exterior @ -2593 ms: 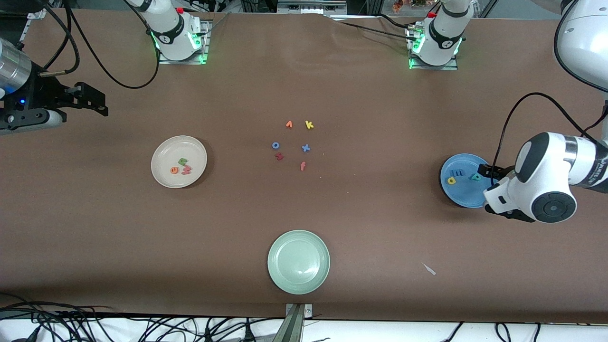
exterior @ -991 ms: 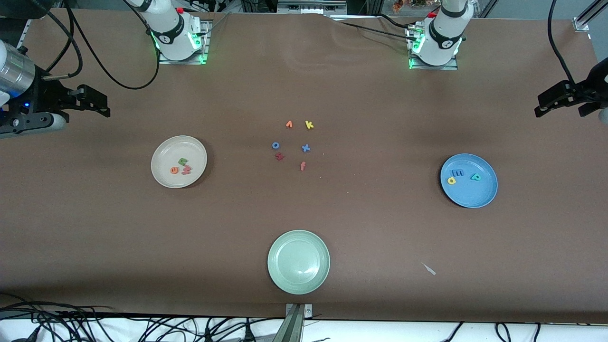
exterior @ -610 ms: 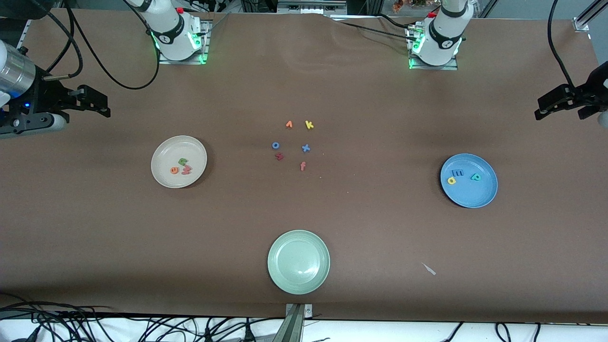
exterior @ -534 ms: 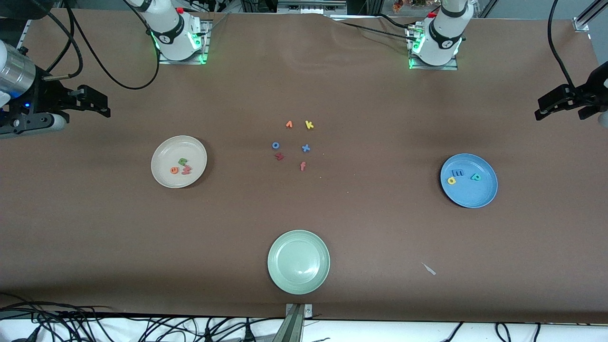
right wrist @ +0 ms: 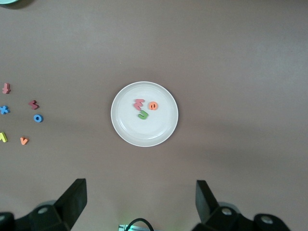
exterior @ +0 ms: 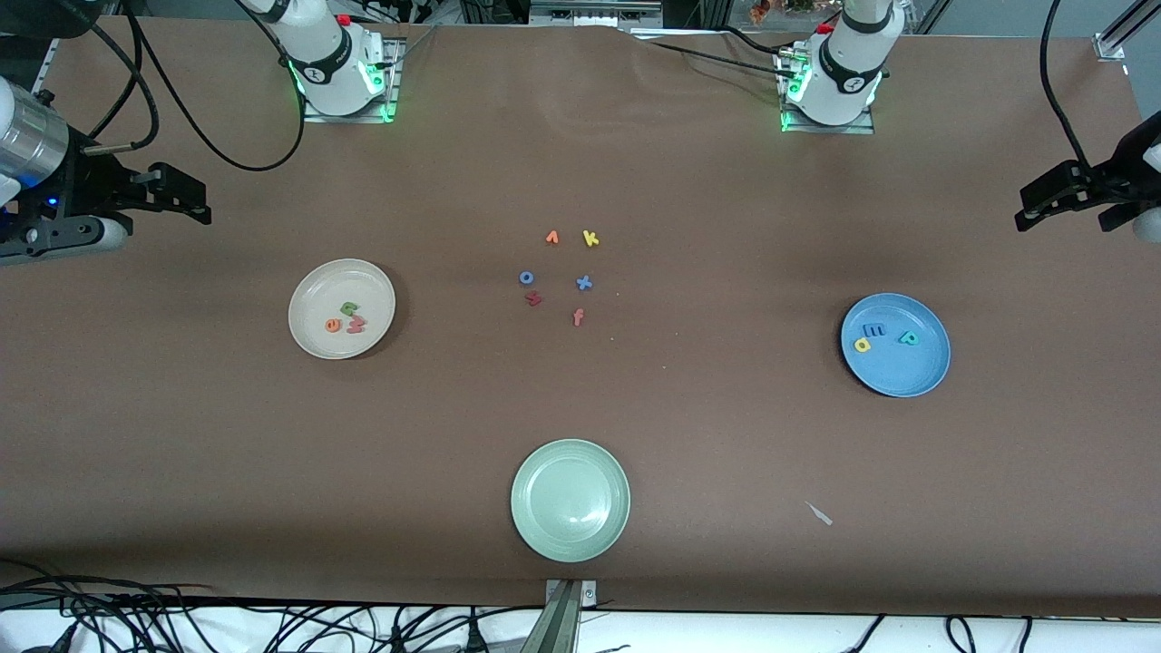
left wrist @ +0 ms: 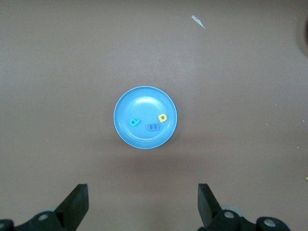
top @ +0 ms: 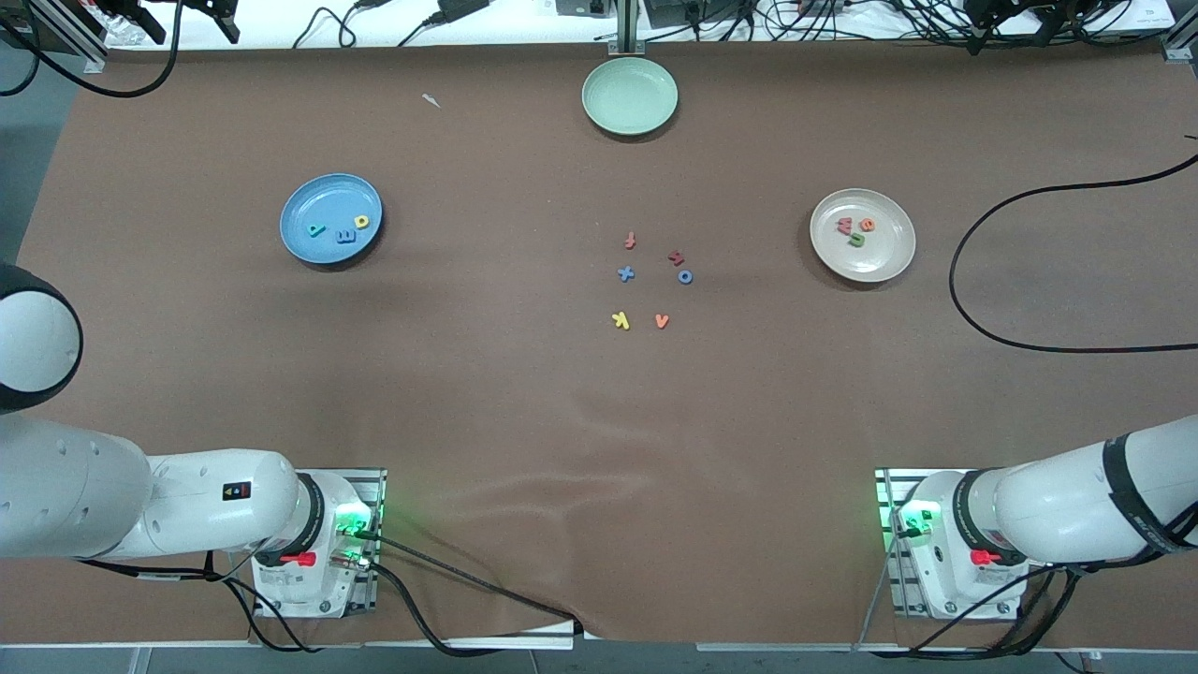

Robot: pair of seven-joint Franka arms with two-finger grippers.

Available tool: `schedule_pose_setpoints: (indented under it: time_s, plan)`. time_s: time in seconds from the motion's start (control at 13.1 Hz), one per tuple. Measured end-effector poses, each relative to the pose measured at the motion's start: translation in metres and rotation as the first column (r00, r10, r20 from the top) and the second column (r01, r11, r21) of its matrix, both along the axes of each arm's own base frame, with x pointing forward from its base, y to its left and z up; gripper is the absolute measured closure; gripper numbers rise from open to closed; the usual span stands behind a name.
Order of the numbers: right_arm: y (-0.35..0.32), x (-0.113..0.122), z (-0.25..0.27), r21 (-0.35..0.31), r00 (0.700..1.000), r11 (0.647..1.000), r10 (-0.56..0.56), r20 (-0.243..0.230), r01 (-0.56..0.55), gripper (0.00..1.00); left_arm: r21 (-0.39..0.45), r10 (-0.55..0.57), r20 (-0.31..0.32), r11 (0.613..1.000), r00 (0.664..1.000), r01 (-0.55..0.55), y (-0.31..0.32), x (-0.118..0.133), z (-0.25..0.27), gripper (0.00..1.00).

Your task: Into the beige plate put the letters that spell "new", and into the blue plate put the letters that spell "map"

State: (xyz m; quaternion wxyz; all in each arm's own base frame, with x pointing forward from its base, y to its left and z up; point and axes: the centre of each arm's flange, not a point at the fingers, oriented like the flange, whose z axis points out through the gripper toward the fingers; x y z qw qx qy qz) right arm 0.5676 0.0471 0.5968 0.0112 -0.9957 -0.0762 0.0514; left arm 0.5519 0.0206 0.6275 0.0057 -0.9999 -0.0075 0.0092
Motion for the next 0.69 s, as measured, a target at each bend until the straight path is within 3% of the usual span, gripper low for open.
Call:
schedule_pose_setpoints:
  time_s: [0.69]
  plan:
    - [0.0,0.0,-0.0002,0.0,1.0,1.0,0.0,-0.001,0.0,0.0,0.001,0.001,0.002,1.0,1.0,-0.001,0.0006,-0.002,0.001,0.0]
